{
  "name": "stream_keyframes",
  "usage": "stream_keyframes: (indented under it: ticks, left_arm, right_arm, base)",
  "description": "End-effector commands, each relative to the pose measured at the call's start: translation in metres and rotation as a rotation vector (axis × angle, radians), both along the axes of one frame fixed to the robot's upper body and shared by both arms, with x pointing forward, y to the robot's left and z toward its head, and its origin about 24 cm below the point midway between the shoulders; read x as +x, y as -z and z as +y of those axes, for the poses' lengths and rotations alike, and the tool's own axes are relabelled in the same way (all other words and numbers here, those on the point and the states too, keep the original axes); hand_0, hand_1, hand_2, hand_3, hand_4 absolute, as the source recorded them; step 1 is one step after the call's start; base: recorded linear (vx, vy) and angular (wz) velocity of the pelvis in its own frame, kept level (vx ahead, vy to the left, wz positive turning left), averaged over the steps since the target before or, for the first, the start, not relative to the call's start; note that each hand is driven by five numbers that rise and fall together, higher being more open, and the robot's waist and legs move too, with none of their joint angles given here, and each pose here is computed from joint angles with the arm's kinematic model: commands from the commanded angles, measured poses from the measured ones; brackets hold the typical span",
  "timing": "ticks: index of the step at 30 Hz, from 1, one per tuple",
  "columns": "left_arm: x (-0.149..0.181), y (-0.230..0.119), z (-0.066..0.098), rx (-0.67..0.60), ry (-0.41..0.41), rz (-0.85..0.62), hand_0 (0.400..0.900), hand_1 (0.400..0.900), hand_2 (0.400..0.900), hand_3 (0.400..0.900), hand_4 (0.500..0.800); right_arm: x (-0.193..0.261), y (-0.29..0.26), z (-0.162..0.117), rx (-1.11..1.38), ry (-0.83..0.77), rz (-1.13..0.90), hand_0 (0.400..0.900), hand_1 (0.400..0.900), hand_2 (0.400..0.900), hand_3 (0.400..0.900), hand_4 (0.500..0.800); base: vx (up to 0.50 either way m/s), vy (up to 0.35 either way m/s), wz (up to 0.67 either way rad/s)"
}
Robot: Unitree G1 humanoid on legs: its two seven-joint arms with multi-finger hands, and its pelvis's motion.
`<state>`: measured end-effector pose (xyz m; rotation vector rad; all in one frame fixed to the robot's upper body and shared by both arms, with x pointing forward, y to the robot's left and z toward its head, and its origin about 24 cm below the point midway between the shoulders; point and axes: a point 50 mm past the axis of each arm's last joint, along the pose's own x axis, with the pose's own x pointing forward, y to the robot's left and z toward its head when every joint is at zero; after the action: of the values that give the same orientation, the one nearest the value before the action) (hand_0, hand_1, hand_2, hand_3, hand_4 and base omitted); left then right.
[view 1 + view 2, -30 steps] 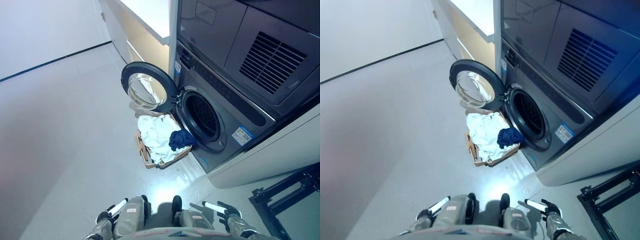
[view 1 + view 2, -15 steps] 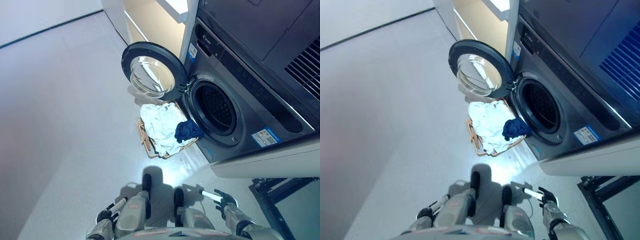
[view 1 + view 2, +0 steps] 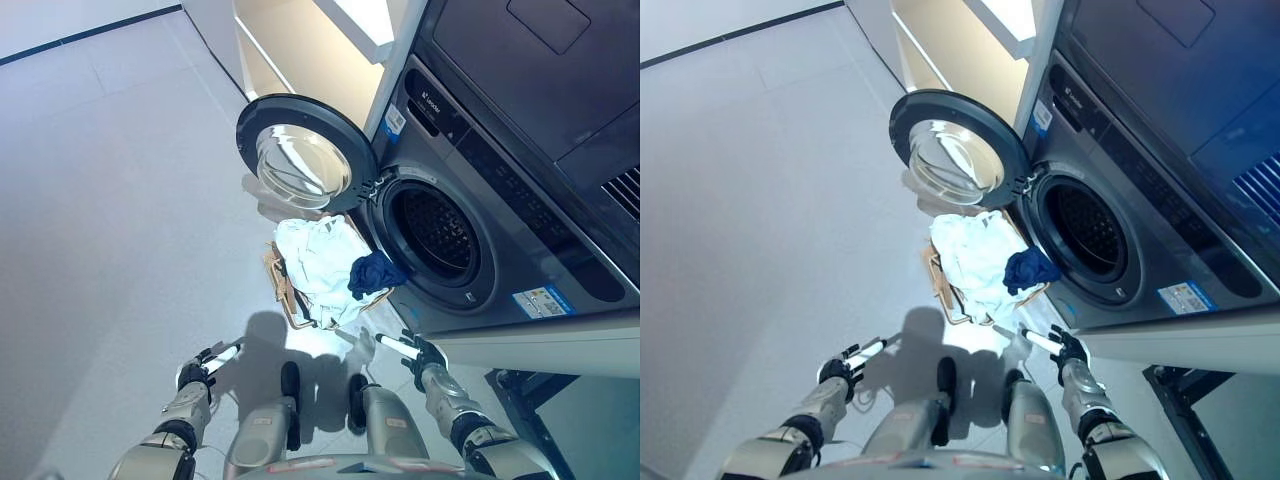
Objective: Put the clothes in the basket into the washing machine.
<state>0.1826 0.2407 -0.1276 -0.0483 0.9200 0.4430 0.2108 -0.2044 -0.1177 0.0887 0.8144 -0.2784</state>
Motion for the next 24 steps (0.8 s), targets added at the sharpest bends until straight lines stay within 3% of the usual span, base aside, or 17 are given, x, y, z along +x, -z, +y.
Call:
stream_keyframes:
  ticks: [1,6,12,15,24]
  left_arm:
    - [-0.004,0.001,0.000,0.031,0.013,0.003,0.900,0.900,0.900,0.900,0.800]
    - [-0.015,0.008,-0.006,-0.005,-0.017,0.026,0.900,0.900,0.900,0.900,0.800]
    - [-0.026,0.018,-0.032,-0.098,-0.061,0.043,0.900,0.900,0.900,0.900,0.800]
    - [-0.022,0.018,-0.041,-0.120,-0.044,0.030,0.900,0.900,0.900,0.900,0.800]
    - [-0.027,0.020,-0.042,-0.115,-0.032,0.054,0.900,0.900,0.900,0.900,0.800]
  right_arm:
    - [0.006,-0.011,-0.017,-0.038,0.064,-0.081,0.900,0.900,0.900,0.900,0.800]
    - [0.003,-0.010,-0.018,-0.066,0.020,-0.067,0.900,0.900,0.900,0.900,0.800]
    - [0.005,-0.014,-0.031,-0.127,-0.003,-0.070,0.900,0.900,0.900,0.900,0.800]
    - [0.006,-0.017,-0.037,-0.147,0.010,-0.072,0.900,0.900,0.900,0.900,0.800]
    - [0.007,-0.015,-0.038,-0.184,-0.011,-0.044,0.900,0.900,0.900,0.900,0.800]
  base:
    - [0.178,-0.184,0.19]
    - [0.200,-0.270,0.28]
    - [0.203,-0.335,0.32]
    - [0.098,-0.210,0.29]
    - [0.126,-0.011,-0.02]
